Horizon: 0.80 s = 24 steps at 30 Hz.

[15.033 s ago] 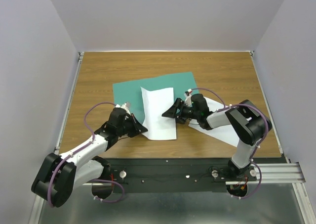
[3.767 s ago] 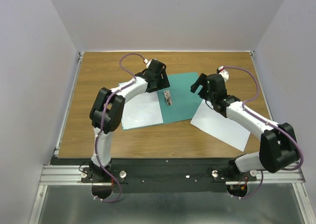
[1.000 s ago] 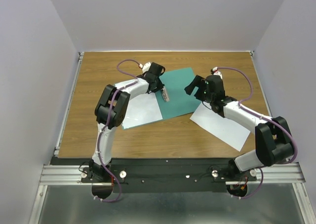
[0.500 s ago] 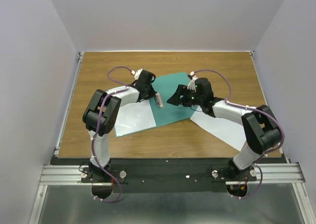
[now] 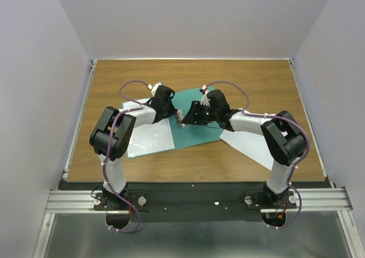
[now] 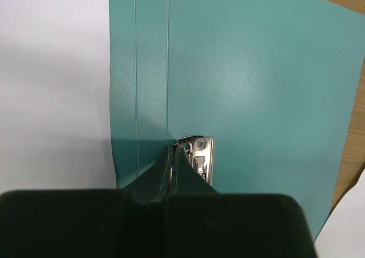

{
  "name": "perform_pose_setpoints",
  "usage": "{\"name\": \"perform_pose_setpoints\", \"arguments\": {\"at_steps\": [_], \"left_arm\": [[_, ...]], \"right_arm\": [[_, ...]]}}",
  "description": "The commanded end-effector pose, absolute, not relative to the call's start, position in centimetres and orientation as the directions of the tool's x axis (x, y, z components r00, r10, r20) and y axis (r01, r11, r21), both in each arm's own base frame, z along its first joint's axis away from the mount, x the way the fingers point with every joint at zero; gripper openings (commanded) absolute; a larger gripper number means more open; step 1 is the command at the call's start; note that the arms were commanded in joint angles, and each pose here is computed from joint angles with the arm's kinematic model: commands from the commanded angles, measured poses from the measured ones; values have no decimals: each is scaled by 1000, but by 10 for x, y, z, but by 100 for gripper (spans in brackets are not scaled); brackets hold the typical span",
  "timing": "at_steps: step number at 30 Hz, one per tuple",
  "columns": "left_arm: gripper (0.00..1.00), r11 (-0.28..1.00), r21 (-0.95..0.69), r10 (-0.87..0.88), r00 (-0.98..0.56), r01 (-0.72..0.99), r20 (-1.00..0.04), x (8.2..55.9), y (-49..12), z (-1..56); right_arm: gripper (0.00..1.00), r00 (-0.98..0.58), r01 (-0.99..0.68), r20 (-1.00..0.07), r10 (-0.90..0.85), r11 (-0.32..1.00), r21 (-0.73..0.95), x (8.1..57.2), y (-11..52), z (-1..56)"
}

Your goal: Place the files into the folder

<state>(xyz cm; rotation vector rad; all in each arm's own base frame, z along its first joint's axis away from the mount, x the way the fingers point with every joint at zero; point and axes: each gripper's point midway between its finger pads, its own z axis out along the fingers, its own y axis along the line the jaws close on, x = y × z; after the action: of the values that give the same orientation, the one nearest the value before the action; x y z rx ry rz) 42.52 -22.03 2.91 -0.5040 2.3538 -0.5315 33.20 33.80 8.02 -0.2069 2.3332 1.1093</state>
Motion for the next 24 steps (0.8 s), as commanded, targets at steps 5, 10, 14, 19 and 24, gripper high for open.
{"name": "perform_pose_setpoints", "arguments": {"at_steps": [5,10,14,19,24], "left_arm": [[0,873,-390,-453,-781,-291,-430,382,-196,-12],[0,869,-401,-457,-780,-289,-428,384,-199,-9],[0,867,-405,-461,-775,-290,-431,386,-199,-6],[0,865,-411,-463,-775,-288,-430,386,-200,-4],[0,864,-414,-464,-774,-288,-430,385,-200,-4]], "right_arm": [[48,-879,-288,-466,98,670,684,331,356,61],[40,-890,-268,-444,99,675,687,332,363,53],[39,-894,-245,-436,106,700,671,333,362,45],[35,-895,-232,-432,109,715,660,336,363,38],[29,-898,-223,-424,113,716,662,338,367,35]]}}
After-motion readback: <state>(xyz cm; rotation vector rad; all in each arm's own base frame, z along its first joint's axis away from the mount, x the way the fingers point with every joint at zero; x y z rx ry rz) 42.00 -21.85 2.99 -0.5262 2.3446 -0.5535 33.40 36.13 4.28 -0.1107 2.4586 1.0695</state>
